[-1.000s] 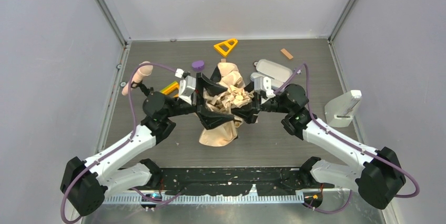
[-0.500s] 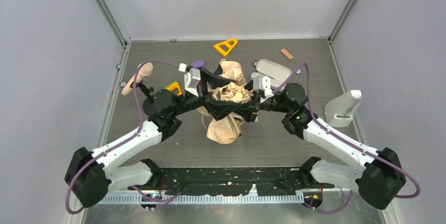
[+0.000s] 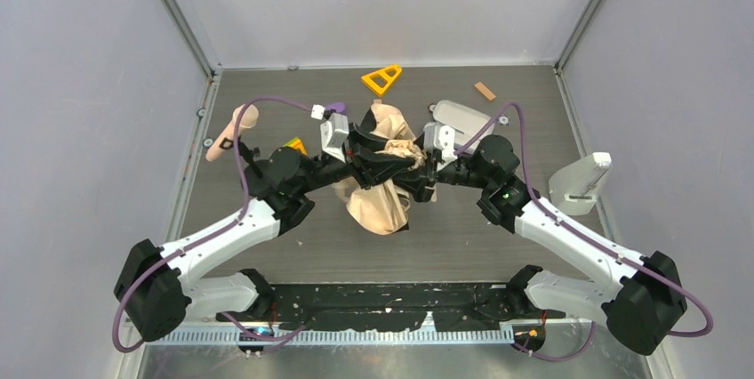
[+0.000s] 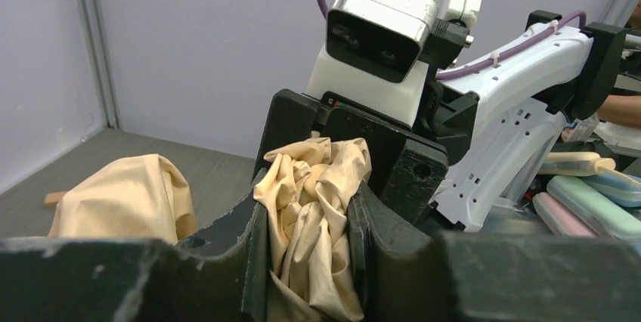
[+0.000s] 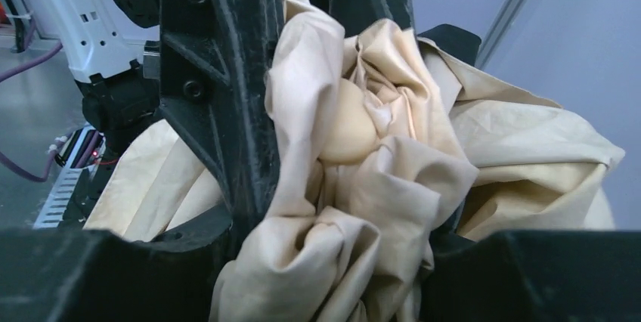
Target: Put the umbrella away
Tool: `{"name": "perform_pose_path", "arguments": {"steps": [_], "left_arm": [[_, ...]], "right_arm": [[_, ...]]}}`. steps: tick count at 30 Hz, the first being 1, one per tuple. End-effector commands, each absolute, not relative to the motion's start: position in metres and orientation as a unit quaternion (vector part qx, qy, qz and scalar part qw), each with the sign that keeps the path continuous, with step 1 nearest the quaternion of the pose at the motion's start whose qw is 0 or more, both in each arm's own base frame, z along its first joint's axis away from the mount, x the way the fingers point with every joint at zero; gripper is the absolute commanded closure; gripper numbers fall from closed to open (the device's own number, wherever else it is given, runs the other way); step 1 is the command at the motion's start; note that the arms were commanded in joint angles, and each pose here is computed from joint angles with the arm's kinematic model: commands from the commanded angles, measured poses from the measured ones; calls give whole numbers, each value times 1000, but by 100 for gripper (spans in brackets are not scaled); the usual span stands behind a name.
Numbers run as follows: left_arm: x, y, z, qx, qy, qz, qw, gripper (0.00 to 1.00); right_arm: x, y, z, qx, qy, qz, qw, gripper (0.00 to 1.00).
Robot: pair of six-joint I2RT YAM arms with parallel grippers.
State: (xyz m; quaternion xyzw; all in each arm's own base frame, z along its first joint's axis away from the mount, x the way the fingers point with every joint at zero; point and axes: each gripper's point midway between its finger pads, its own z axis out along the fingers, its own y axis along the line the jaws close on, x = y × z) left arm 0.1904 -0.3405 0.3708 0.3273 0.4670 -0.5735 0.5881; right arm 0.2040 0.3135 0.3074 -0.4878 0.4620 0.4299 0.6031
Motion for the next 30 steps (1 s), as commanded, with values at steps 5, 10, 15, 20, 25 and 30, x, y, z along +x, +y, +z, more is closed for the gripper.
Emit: {"name": "perform_pose_path", "arguments": {"steps": [5,10,15,20,25,30], "left_arm": [[194,-337,326,349,531,-522,568,100],[198,-326,318,335,545,-499,584,100],[204,-320,315,306,553,-494,597,100],[214,-317,317,271,566,-483,610,100],[229,-313,314,222,597,-451,626,100],[240,-313,314,199,601,-430,643,100]], "right_arm": [[196,303,244,-464,574,431,519,43],[188,293,255,-437,577,438,533,0],[178,283,272,-398,580,460,542,5],[170,281,293,-377,571,481,547,5],[163,295,307,-372,566,496,544,5],[149,313,320,-360,550,521,545,5]]}}
